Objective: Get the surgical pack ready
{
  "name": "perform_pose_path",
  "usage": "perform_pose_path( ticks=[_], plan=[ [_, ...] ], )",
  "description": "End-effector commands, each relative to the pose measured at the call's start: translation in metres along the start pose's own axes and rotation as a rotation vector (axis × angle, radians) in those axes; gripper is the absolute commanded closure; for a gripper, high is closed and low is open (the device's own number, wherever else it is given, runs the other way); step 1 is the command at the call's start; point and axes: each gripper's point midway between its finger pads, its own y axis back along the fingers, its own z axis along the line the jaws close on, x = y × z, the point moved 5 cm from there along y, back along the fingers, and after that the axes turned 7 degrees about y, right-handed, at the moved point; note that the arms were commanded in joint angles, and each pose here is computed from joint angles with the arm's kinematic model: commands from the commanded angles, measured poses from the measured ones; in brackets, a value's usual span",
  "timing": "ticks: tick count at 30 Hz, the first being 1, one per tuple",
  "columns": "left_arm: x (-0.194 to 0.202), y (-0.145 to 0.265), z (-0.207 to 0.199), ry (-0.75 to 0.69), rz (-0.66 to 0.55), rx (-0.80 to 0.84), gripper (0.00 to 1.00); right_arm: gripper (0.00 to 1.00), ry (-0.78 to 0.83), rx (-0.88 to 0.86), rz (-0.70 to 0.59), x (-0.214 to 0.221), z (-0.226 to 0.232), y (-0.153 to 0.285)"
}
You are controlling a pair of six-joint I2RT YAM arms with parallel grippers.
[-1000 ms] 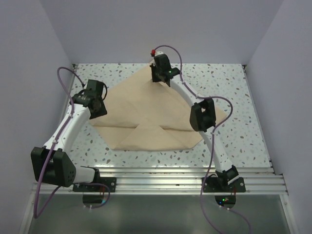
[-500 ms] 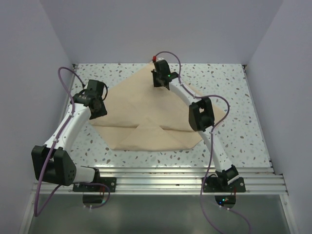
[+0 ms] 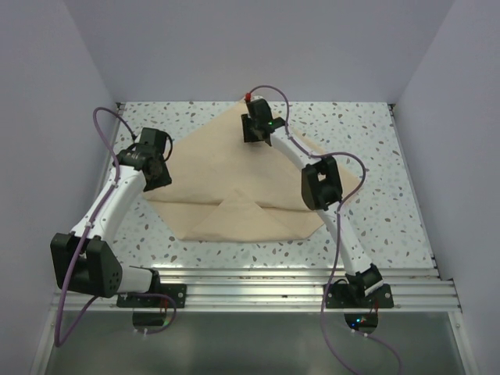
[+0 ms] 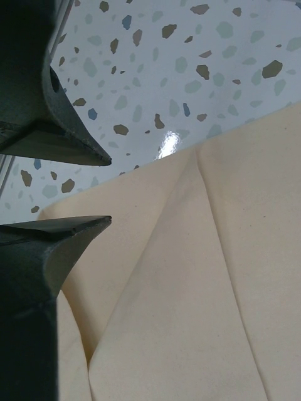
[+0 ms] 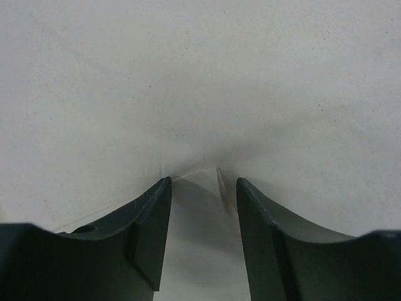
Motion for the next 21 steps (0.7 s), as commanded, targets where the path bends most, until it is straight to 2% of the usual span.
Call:
perform_pose_path(
  ticks=[1, 4, 5, 9, 11, 13, 14, 15, 17, 18, 21],
  plan=[
    [-0.002, 0.002, 0.003, -0.007, -0.014, -0.003, 0.58, 0.47, -0.031, 0.023, -0.090, -0.039, -0.008, 0.019],
    [-0.001, 0.002, 0.003, -0.012, -0.015, 0.011, 0.58, 0.34, -0.043, 0.014, -0.135, -0.070, -0.007, 0.060],
    [-0.002, 0.003, 0.002, -0.012, -0.021, 0.017, 0.58, 0.32, -0.046, -0.008, -0.143, -0.078, -0.005, 0.075],
    [-0.007, 0.014, 0.000, -0.007, -0.055, 0.068, 0.58, 0.32, -0.020, -0.063, -0.090, -0.081, 0.001, 0.133],
    [-0.008, 0.017, -0.001, -0.006, -0.062, 0.085, 0.58, 0.36, 0.025, -0.140, -0.064, -0.077, 0.013, 0.164],
    [-0.007, 0.021, -0.002, -0.002, -0.065, 0.108, 0.58, 0.39, 0.093, -0.304, 0.037, -0.051, 0.040, 0.184],
    [-0.007, 0.021, -0.002, -0.001, -0.066, 0.114, 0.58, 0.39, 0.118, -0.355, 0.039, -0.051, 0.048, 0.206],
    [-0.006, 0.023, -0.003, 0.006, -0.071, 0.130, 0.58, 0.38, 0.161, -0.445, 0.124, -0.024, 0.065, 0.214],
    [-0.004, 0.023, -0.003, 0.009, -0.067, 0.142, 0.58, 0.36, 0.190, -0.518, 0.154, -0.011, 0.076, 0.237],
    [-0.003, 0.025, -0.004, 0.013, -0.062, 0.152, 0.58, 0.36, 0.219, -0.563, 0.219, 0.011, 0.085, 0.241],
    [0.000, 0.026, -0.005, 0.020, -0.054, 0.170, 0.58, 0.37, 0.276, -0.647, 0.297, 0.040, 0.101, 0.249]
  ],
)
